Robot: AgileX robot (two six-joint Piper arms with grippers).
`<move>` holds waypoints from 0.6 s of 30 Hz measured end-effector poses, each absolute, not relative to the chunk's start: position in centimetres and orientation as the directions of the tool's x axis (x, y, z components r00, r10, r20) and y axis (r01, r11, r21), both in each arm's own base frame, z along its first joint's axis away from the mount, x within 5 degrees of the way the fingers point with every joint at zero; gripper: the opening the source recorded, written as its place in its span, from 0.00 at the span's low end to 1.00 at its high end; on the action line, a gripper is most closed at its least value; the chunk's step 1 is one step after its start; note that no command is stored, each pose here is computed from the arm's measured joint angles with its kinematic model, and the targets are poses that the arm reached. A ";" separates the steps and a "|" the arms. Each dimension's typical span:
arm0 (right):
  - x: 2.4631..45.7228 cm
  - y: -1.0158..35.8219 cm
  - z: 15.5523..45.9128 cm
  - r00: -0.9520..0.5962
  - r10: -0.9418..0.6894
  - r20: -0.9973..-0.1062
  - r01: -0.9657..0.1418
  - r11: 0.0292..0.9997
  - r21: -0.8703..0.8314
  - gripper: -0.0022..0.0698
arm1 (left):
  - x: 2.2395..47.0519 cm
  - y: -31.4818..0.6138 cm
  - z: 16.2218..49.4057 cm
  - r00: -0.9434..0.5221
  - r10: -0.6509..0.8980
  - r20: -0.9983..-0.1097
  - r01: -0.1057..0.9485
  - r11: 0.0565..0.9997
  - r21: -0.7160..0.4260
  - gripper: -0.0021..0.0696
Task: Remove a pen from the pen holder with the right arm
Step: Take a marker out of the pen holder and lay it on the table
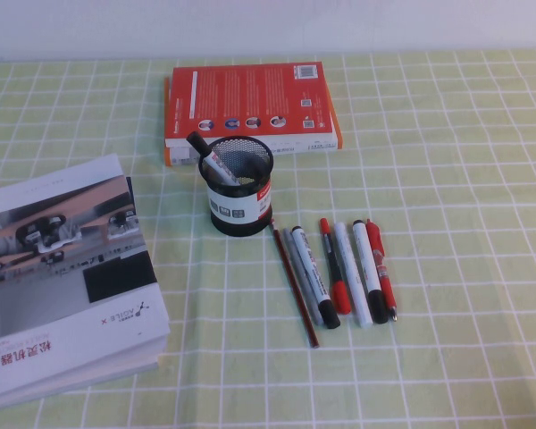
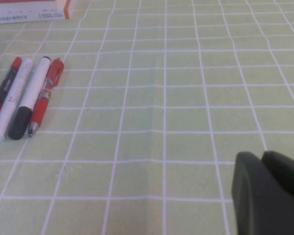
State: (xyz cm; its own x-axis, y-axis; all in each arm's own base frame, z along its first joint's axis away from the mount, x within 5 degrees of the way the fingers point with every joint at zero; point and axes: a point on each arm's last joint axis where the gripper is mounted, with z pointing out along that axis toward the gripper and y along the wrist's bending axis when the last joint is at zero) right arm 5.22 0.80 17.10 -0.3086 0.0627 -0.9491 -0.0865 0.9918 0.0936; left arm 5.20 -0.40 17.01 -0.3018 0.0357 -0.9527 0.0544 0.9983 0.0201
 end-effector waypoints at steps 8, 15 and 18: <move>5.2 0.8 17.1 -0.309 0.063 -0.949 -0.086 0.992 0.094 0.01 | 5.2 -0.4 17.0 -0.302 0.036 -0.953 0.054 0.998 0.020 0.02; 5.2 0.8 17.1 -0.309 0.063 -0.949 -0.086 0.992 0.094 0.01 | 5.2 -0.4 17.0 -0.302 0.036 -0.953 0.054 0.998 0.020 0.02; 5.3 0.9 17.3 -0.292 0.098 -0.952 -0.088 0.988 0.128 0.01 | 5.2 -0.4 17.0 -0.302 0.036 -0.953 0.054 0.998 0.020 0.02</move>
